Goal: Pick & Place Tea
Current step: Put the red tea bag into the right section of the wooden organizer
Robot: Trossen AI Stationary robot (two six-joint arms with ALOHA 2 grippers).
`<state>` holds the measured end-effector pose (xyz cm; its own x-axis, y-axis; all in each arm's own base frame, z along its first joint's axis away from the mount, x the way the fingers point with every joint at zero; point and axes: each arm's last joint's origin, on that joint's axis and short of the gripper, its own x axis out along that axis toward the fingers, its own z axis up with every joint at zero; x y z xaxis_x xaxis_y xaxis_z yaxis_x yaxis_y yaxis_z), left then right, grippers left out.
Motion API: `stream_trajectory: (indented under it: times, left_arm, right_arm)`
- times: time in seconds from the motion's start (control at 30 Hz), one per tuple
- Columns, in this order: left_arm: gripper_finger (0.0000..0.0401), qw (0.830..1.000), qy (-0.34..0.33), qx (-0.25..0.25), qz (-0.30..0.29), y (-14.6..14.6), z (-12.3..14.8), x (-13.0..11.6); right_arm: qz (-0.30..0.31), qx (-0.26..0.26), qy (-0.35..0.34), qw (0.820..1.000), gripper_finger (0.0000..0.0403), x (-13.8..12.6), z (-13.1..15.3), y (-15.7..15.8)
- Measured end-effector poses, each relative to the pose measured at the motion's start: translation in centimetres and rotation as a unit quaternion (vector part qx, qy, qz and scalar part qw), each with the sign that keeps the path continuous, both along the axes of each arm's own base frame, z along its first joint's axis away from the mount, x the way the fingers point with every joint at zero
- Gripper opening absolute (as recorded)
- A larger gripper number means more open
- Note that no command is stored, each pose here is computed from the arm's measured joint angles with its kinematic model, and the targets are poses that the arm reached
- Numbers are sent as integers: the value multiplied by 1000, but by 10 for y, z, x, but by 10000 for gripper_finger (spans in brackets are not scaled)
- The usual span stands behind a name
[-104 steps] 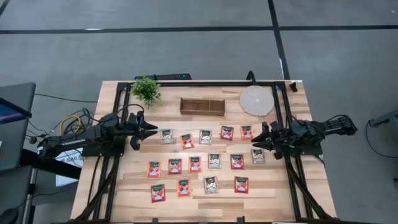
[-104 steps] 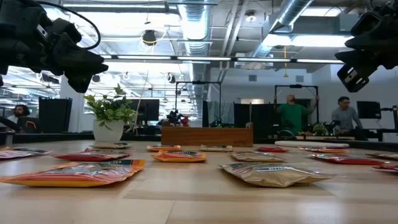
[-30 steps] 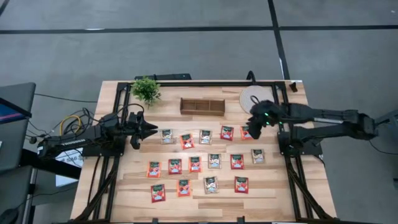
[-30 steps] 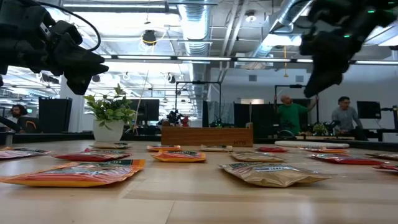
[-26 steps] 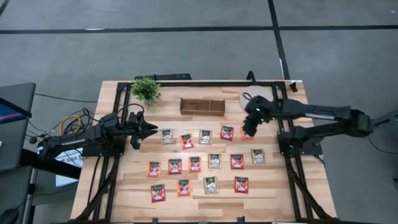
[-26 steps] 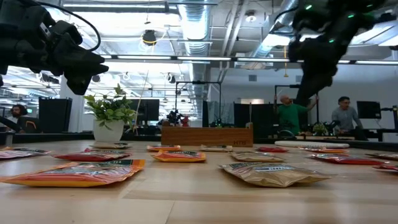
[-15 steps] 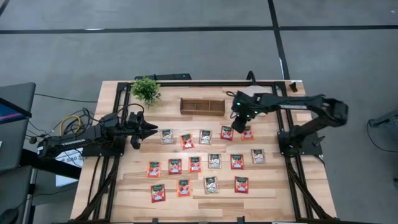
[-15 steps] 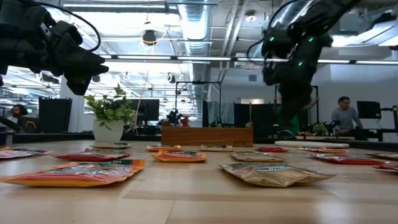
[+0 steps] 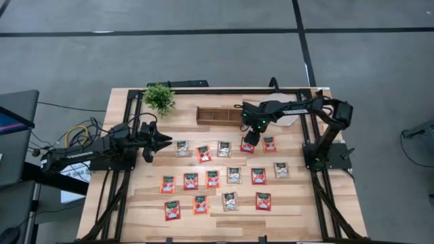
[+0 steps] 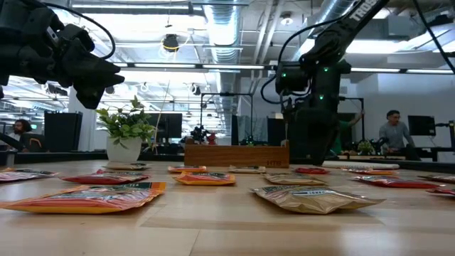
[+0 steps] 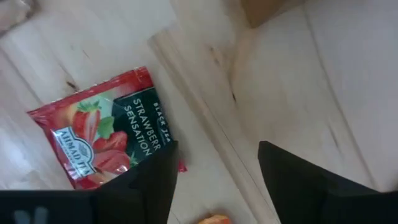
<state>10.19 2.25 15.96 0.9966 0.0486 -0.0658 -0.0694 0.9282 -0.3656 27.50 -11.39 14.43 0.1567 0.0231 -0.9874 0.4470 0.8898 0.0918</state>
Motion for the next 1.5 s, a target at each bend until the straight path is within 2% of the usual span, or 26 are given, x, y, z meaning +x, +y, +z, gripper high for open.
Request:
stream_trajectory:
  times: [0.13,0.6,0.83,1.07,1.17,1.5]
  left_arm:
    - [105,1000,1,0,0,0,0,0]
    - [105,1000,1,1,0,0,0,0]
    - [105,1000,1,2,-1,0,0,0]
    - [105,1000,1,2,-1,0,0,0]
    - [105,1000,1,2,-1,0,0,0]
    - [105,1000,1,2,-1,0,0,0]
  right_arm:
    - [3,6,17,1000,228,-1,-4,0]
    - [7,7,15,1000,226,0,-3,3]
    - [12,46,-2,999,226,1,-2,5]
    - [26,34,-1,999,224,4,-2,12]
    - [31,13,17,999,219,7,-8,17]
    - [44,0,48,998,184,10,-19,23]
